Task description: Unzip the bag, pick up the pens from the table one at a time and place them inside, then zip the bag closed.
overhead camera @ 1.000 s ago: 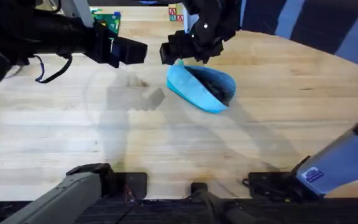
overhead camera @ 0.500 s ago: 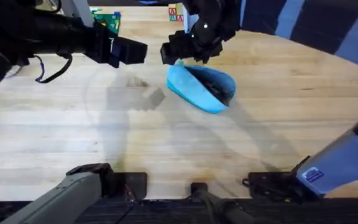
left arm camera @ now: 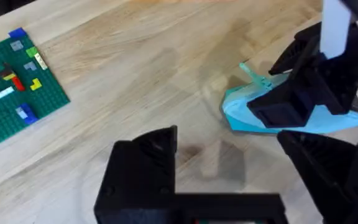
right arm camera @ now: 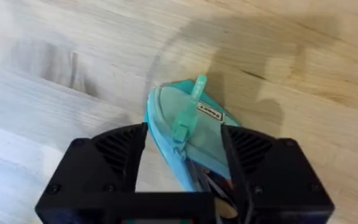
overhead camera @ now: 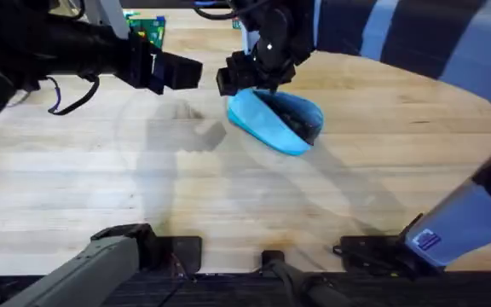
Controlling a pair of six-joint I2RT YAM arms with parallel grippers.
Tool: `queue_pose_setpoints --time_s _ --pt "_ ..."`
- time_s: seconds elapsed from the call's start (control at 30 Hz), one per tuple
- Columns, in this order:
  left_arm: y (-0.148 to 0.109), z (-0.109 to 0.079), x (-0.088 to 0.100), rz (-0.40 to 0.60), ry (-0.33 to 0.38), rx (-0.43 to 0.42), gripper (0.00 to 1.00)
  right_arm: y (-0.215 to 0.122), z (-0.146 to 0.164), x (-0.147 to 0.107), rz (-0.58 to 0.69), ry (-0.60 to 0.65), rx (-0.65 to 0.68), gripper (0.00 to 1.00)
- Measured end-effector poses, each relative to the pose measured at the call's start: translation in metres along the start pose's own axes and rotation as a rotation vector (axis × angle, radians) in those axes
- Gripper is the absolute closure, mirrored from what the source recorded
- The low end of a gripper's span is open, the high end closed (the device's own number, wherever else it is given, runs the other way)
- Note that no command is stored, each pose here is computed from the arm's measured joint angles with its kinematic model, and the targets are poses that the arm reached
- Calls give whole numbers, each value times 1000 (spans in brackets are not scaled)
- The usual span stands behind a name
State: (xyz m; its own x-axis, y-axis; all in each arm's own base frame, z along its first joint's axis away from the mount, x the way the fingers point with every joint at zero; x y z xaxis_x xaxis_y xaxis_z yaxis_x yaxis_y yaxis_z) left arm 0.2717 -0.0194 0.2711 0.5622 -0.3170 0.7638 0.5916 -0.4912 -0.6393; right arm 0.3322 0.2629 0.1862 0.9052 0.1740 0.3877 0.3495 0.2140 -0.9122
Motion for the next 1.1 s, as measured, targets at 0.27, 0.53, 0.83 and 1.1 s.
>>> queue_pose_setpoints --time_s 0.27,0.53,0.83,1.1 --pt "0 0 0 0 0 0 7 1 1 2 -13 1 3 296" --pt "0 0 0 0 0 0 8 1 1 3 -18 2 4 373" --pt "0 0 0 0 0 0 7 0 2 5 -23 2 8 514" --pt "0 0 0 0 0 0 7 -1 2 5 -24 2 9 653"
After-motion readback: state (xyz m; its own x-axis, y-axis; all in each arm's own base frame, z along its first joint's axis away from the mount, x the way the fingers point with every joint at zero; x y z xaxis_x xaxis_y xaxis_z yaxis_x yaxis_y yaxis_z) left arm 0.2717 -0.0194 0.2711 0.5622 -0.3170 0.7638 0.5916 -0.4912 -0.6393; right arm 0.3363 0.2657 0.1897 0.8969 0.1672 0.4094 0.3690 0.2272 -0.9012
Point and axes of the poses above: each hand's point on the last joint's axis, 136 mm out from that joint toward the fingers, its own y axis out along the fingers, its own z axis along the line the jaws close on, x = y × z, the point moved 8 cm from there along -y, back along the fingers, and after that the axes turned 2 degrees about y, right-handed, at the moved point
